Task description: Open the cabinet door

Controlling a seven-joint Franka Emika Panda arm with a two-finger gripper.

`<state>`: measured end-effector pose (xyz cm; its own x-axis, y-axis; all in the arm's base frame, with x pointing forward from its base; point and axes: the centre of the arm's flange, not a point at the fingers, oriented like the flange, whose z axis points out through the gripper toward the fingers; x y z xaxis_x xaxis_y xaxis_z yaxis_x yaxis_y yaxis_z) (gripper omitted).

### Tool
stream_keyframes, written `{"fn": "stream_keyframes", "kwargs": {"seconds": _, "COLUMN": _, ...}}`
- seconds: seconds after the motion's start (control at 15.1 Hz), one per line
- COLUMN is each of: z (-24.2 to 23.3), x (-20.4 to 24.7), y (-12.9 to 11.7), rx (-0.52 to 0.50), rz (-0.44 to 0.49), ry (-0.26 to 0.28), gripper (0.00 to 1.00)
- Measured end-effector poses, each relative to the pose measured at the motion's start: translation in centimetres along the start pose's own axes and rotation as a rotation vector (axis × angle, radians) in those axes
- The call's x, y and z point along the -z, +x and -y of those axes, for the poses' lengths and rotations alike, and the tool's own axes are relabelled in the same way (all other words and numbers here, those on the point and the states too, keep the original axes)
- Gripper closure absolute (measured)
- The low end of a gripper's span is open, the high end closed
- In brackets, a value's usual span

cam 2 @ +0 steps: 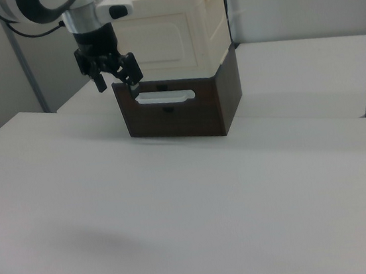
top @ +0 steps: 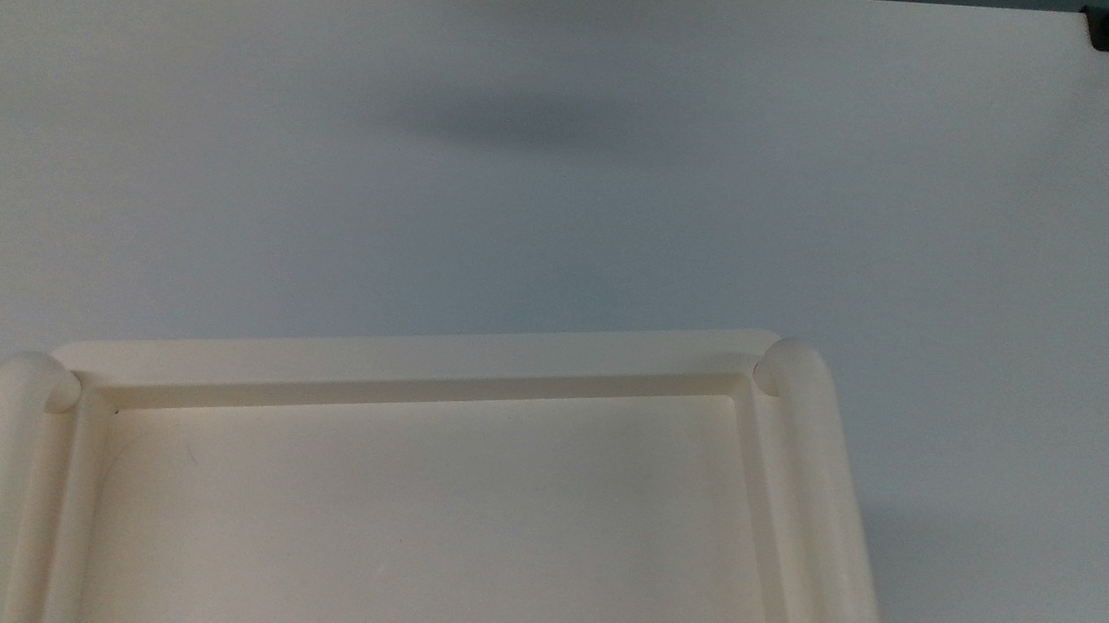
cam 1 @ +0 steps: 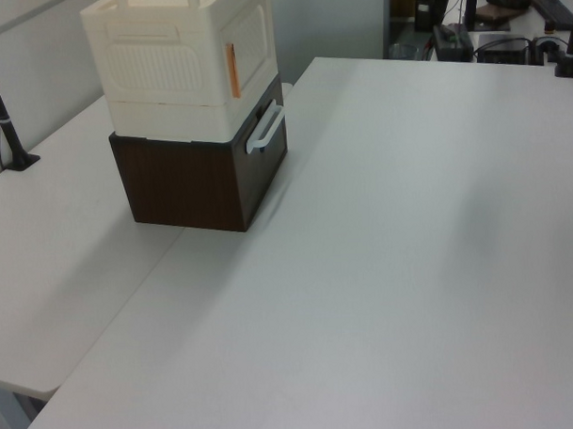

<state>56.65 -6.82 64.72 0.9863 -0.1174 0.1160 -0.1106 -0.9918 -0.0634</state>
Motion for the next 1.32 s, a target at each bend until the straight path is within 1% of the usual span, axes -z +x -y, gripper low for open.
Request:
{"fn": "stream_keyframes", "kwargs": {"seconds": 0.2, "z": 2.6, "x": -1.4, "y": 1.7, "rx": 0.048, "rz": -0.056, "ry": 0.01, "gripper": 0.0}}
{"fn": "stream_keyframes", "kwargs": {"seconds": 0.46, "z": 8.6, "x": -3.0, "y": 4.6, "rx": 0.131, "rz": -0.22, "ry": 0.032, "gripper": 0.0}}
{"fn": "stream_keyframes", "kwargs": {"seconds": 0.66, "z": 11.1, "x": -3.1, "y": 6.5, "rx": 0.142, "rz": -0.307, "ry": 0.071, "gripper": 0.0}}
{"fn": "stream_keyframes", "kwargs": {"seconds": 0.86, "z": 13.1, "x": -2.8, "y": 8.0, "rx": 0.141, "rz": -0.375, "ry": 0.095, "gripper": 0.0}}
{"fn": "stream_keyframes", "kwargs": {"seconds": 1.06, "z": 15.1, "x": -4.1, "y": 9.3, "rx": 0.141, "rz": -0.404, "ry": 0.107, "gripper": 0.0}}
{"fn": "stream_keyframes", "kwargs": {"seconds": 1.32, "z": 17.2, "x": -6.6, "y": 12.0, "rx": 0.125, "rz": -0.465, "ry": 0.121, "gripper": 0.0}}
